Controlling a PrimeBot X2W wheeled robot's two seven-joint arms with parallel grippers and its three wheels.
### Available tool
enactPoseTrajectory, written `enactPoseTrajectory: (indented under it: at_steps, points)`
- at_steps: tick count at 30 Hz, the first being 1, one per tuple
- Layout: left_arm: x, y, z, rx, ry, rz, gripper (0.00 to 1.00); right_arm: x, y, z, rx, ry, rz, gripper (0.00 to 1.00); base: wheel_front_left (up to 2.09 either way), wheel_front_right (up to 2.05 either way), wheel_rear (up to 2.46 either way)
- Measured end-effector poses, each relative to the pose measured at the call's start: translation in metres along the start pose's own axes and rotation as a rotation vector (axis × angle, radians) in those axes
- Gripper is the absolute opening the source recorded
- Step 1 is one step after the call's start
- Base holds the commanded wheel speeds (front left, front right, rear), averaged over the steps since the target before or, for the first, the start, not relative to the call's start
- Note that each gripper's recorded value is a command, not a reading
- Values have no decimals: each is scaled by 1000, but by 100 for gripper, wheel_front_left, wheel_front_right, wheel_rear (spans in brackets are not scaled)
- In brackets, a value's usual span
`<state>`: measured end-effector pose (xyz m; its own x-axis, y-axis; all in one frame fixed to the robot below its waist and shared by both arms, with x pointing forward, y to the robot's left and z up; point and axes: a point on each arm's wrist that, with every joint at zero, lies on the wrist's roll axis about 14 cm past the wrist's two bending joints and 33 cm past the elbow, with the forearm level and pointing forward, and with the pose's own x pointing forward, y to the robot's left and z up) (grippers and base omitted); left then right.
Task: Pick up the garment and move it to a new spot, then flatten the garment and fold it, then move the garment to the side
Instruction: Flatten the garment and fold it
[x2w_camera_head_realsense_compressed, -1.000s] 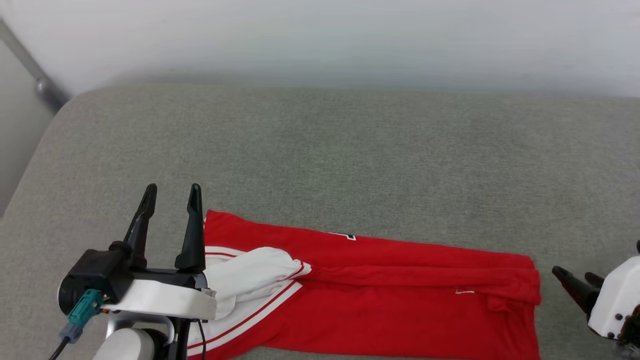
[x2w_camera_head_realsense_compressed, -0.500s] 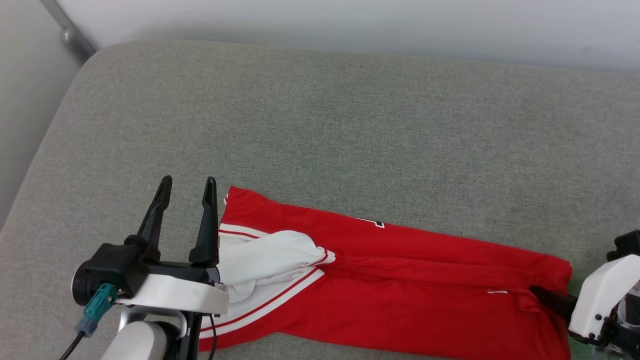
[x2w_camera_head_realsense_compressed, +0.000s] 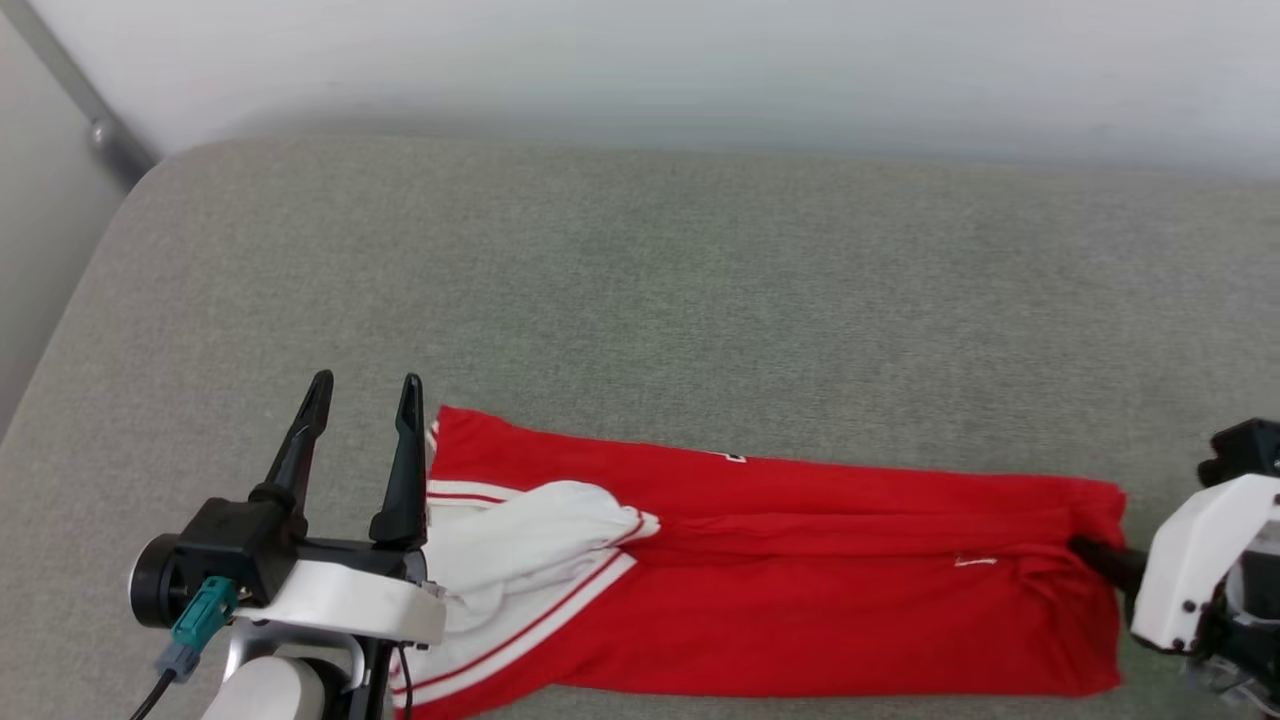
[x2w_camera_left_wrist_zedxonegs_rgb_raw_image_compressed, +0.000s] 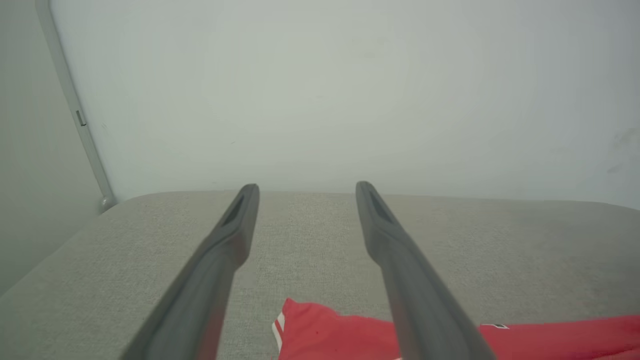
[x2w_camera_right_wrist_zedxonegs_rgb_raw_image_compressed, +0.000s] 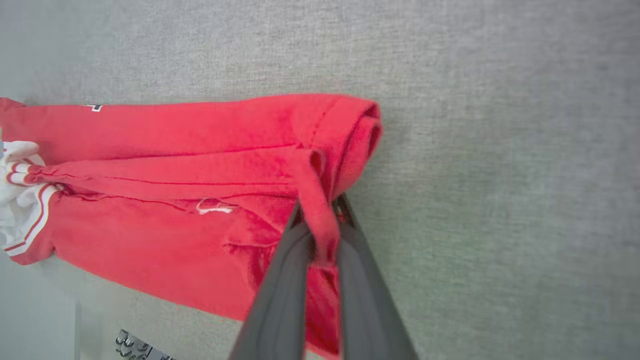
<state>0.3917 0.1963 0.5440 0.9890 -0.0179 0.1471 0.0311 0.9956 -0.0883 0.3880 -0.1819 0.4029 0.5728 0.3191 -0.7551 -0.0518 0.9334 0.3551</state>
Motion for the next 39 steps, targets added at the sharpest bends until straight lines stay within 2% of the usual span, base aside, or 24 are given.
enactPoseTrajectory:
  at_steps: [12, 16, 19, 22, 26, 32, 39]
  points:
    - [4, -27, 5, -2, -3, -77, 100, -78, -98, 35, 118, -176, -255, 0, 0, 0, 0]
    - [4, -32, 3, -2, 5, -88, 100, -82, -96, 29, 176, -154, -238, 0, 0, 0, 0]
    - [4, -35, 3, -4, 5, -97, 100, -67, -68, 12, 250, -84, -125, 0, 0, 0, 0]
    - [3, -38, 3, -5, 7, -105, 100, -51, -24, 2, 303, -22, 33, 0, 0, 0, 0]
    - [2, -38, 2, -4, 13, -110, 100, -39, 26, 1, 326, 15, 216, 0, 0, 0, 0]
    - [3, -37, 1, -5, 17, -112, 100, -22, 96, 9, 315, 66, 481, 0, 0, 0, 0]
    - [2, -27, 0, 0, 25, -89, 100, -2, 177, 6, 257, 114, 683, 0, 0, 0, 0]
